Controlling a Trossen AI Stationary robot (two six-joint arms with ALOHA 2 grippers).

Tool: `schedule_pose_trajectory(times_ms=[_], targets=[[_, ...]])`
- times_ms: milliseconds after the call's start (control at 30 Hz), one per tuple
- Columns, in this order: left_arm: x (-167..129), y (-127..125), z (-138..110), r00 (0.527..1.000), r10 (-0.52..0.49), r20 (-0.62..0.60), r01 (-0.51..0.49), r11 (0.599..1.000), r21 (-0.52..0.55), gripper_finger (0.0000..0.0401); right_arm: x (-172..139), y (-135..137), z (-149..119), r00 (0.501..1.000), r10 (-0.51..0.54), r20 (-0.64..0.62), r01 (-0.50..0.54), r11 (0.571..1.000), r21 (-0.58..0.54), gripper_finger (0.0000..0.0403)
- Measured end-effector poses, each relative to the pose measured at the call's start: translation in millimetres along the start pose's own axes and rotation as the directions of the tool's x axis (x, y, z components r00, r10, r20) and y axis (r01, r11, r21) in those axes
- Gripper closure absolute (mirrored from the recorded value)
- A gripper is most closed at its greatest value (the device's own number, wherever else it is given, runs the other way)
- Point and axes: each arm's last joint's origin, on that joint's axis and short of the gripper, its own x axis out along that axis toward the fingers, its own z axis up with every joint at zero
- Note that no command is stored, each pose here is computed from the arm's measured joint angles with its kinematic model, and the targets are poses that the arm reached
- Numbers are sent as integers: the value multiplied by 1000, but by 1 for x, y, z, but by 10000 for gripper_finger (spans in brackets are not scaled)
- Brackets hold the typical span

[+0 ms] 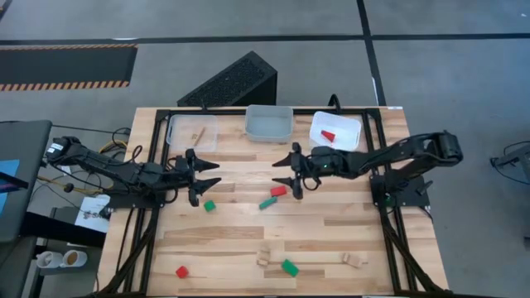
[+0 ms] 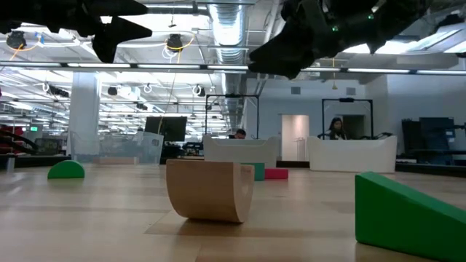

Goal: Sort & place blocks by color
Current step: Put the top right green block into the gray bin

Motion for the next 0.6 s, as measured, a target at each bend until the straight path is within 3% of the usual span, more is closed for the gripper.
schedule_pose_trajectory(times_ms=[433, 600], targets=[[0, 0, 0, 1000, 0, -1, 0, 1000, -6, 182, 10, 8, -12, 999, 25, -42, -24, 1000, 19, 149], [0, -1, 0, 999, -38, -10, 37, 992, -121, 182, 8, 8, -8, 1000, 22, -13, -22, 1000, 6, 149]])
